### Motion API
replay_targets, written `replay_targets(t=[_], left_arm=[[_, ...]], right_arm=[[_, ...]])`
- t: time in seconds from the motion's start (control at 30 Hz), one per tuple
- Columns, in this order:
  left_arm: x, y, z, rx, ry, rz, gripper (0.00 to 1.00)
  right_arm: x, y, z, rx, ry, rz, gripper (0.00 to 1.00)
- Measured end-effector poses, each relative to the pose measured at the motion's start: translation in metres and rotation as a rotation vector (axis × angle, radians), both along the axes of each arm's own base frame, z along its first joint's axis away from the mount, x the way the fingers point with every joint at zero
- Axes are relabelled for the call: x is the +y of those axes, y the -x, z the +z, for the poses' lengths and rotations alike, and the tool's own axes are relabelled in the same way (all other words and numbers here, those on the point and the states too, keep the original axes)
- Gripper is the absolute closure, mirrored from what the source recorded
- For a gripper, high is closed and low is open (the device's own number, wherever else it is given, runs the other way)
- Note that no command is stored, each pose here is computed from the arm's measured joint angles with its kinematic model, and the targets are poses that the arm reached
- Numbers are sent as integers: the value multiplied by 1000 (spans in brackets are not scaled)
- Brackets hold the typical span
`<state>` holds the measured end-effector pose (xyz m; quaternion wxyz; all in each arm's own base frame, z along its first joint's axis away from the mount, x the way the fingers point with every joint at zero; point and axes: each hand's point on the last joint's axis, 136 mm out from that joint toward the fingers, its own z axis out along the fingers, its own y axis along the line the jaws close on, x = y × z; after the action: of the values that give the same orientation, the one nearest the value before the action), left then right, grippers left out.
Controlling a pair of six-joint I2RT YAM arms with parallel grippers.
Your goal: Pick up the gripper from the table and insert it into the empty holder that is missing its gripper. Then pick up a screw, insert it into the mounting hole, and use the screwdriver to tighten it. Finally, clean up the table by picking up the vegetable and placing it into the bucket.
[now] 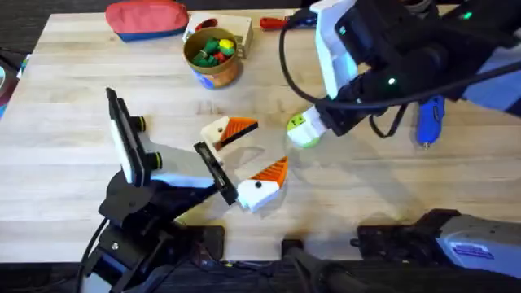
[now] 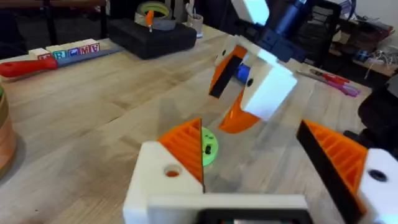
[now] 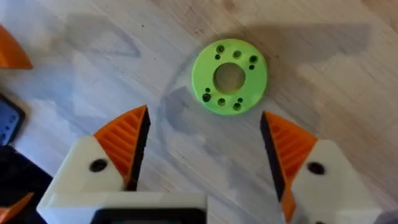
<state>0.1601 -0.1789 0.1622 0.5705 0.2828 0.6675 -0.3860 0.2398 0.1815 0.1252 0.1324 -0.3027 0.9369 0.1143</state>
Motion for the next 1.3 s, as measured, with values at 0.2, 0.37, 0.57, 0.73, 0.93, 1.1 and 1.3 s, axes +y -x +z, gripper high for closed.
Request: replay_targets(t=[0.2, 0.37, 0.57, 0.73, 0.93, 1.1, 1.3], left_arm=[[0, 0, 0, 0, 0, 0, 65], [0, 0, 0, 0, 0, 0, 65], [0, 0, 0, 0, 0, 0, 65], [0, 0, 0, 0, 0, 0, 65], [0, 0, 0, 0, 0, 0, 65], [0, 0, 0, 0, 0, 0, 65], [0, 0, 0, 0, 0, 0, 65]], right_arm=[[6, 9, -26, -16, 58, -71, 17], [17, 6, -25, -49, 39, -134, 177], [17, 5, -31, -29, 51, -190, 379], [16, 5, -46, 9, 78, -224, 526], [16, 5, -53, 29, 94, -245, 678], [16, 4, -56, 33, 98, -250, 744], [14, 5, -71, 66, 136, -256, 842]])
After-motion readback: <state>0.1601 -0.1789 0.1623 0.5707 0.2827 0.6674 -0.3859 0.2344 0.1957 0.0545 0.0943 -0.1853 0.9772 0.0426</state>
